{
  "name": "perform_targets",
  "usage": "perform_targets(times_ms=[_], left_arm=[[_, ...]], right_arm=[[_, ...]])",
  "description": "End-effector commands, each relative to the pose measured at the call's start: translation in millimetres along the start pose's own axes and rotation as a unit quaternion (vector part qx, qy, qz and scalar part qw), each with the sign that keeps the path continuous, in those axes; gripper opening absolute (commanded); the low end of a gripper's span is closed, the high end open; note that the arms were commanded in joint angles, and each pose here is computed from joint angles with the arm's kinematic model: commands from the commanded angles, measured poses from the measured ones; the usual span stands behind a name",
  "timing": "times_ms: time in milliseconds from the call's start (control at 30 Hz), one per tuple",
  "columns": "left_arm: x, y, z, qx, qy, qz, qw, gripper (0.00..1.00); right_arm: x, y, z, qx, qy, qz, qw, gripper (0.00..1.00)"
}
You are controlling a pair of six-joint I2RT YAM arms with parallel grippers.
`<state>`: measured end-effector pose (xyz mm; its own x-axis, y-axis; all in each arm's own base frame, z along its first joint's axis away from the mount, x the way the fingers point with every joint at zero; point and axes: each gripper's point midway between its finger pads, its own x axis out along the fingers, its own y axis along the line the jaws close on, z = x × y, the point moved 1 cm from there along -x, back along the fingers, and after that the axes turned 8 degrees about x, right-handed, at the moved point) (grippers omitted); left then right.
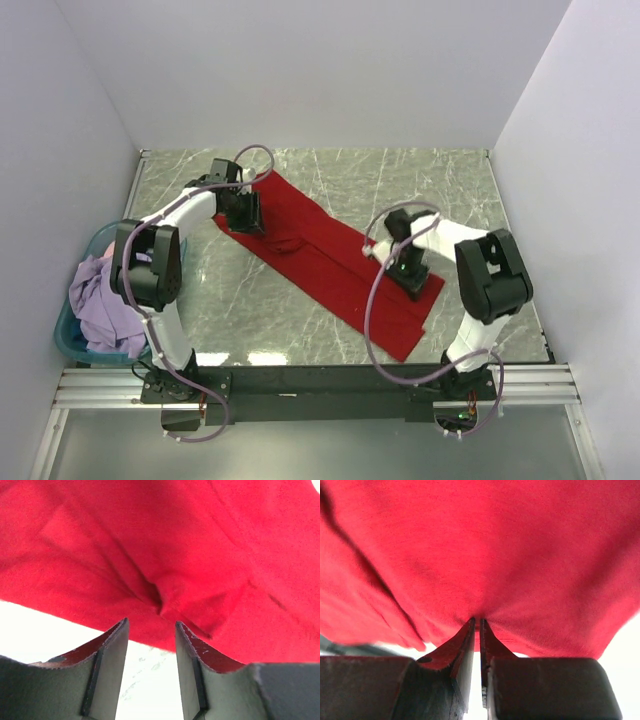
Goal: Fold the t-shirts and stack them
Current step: Fold the tshirt
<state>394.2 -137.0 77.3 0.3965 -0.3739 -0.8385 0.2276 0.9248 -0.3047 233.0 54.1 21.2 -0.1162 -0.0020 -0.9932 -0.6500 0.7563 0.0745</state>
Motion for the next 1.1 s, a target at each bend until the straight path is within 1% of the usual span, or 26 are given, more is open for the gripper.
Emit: perform_targets(times_ms=[0, 67, 200, 300, 367, 400, 467, 500, 533, 567, 600, 667, 700, 733, 767, 800, 833, 867, 900, 1000, 1067], left_arm=[[10.6, 6.7, 13.7, -0.015, -0.016, 0.036, 0.999, 0.47], [18.5, 5.9, 15.4, -0.016, -0.011, 0.037, 0.999, 0.47], [44.0, 7.7, 20.6, -0.006, 0.005, 0.051, 0.999, 0.46], [76.5, 18.8, 36.1, 0.007, 0.013, 0.061, 0.998, 0.45], [89.5, 24.1, 44.8, 0.031, 0.02, 0.063, 0.997, 0.43], [104.8, 25.4, 59.9, 0.041, 0.015, 0.061, 0.997, 0.43], [117.7, 29.1, 69.0, 0.066, 0.024, 0.059, 0.996, 0.43], [128.8, 30.7, 91.3, 0.078, 0.006, 0.058, 0.995, 0.43], [131.5, 30.9, 101.3, 0.09, -0.001, 0.058, 0.994, 0.43], [133.4, 30.7, 112.7, 0.095, -0.013, 0.057, 0.994, 0.44], [131.8, 26.7, 135.3, 0.106, -0.04, 0.054, 0.992, 0.45], [121.5, 22.7, 157.7, 0.116, -0.076, 0.05, 0.989, 0.5], [104.8, 14.0, 175.9, 0.122, -0.114, 0.035, 0.985, 0.54], [93.5, 9.9, 183.3, 0.12, -0.132, 0.028, 0.984, 0.6], [82.0, 4.4, 190.2, 0.124, -0.151, 0.019, 0.981, 0.64], [56.3, -0.2, 195.6, 0.124, -0.17, 0.011, 0.978, 0.66], [42.4, -4.9, 204.9, 0.125, -0.193, 0.005, 0.973, 0.69], [29.9, -7.1, 207.8, 0.124, -0.203, 0.001, 0.971, 0.69], [8.2, -9.6, 209.7, 0.115, -0.214, -0.01, 0.97, 0.7], [-21.3, -10.6, 203.4, 0.105, -0.216, -0.022, 0.97, 0.7], [-30.2, -11.5, 192.8, 0.102, -0.206, -0.027, 0.973, 0.7]], right_arm=[[5.8, 51.0, -33.4, -0.057, 0.047, 0.066, 0.995, 0.15], [-2.7, 79.1, -40.1, -0.092, 0.045, 0.107, 0.989, 0.16], [-18.7, 105.7, -38.4, -0.127, 0.026, 0.15, 0.98, 0.19], [-28.3, 115.5, -31.5, -0.137, 0.012, 0.168, 0.976, 0.22], [-32.3, 120.3, -30.1, -0.136, 0.012, 0.179, 0.974, 0.22], [-36.0, 122.0, -27.6, -0.136, 0.006, 0.184, 0.973, 0.23], [-49.7, 122.6, -15.1, -0.132, -0.024, 0.187, 0.973, 0.22], [-54.0, 119.3, -10.1, -0.127, -0.036, 0.18, 0.975, 0.22], [-61.4, 106.4, 0.2, -0.115, -0.059, 0.158, 0.979, 0.22], [-63.4, 99.0, 4.5, -0.099, -0.065, 0.145, 0.982, 0.22], [-65.7, 90.0, 9.9, -0.089, -0.072, 0.13, 0.985, 0.22], [-59.8, 72.0, 15.1, -0.071, -0.068, 0.097, 0.99, 0.22], [-57.0, 69.9, 16.5, -0.068, -0.067, 0.091, 0.991, 0.21], [-52.4, 70.3, 22.1, -0.07, -0.068, 0.089, 0.991, 0.21], [-49.4, 71.9, 25.4, -0.065, -0.068, 0.091, 0.991, 0.21], [-45.9, 73.5, 28.9, -0.064, -0.068, 0.091, 0.991, 0.2], [-38.1, 74.6, 34.1, -0.066, -0.064, 0.091, 0.992, 0.2], [-33.6, 77.2, 36.2, -0.067, -0.06, 0.088, 0.992, 0.19], [-24.7, 75.9, 39.9, -0.067, -0.055, 0.082, 0.993, 0.19], [-9.0, 80.5, 40.4, -0.069, -0.034, 0.078, 0.994, 0.18], [-0.4, 83.8, 39.2, -0.073, -0.023, 0.075, 0.994, 0.17]])
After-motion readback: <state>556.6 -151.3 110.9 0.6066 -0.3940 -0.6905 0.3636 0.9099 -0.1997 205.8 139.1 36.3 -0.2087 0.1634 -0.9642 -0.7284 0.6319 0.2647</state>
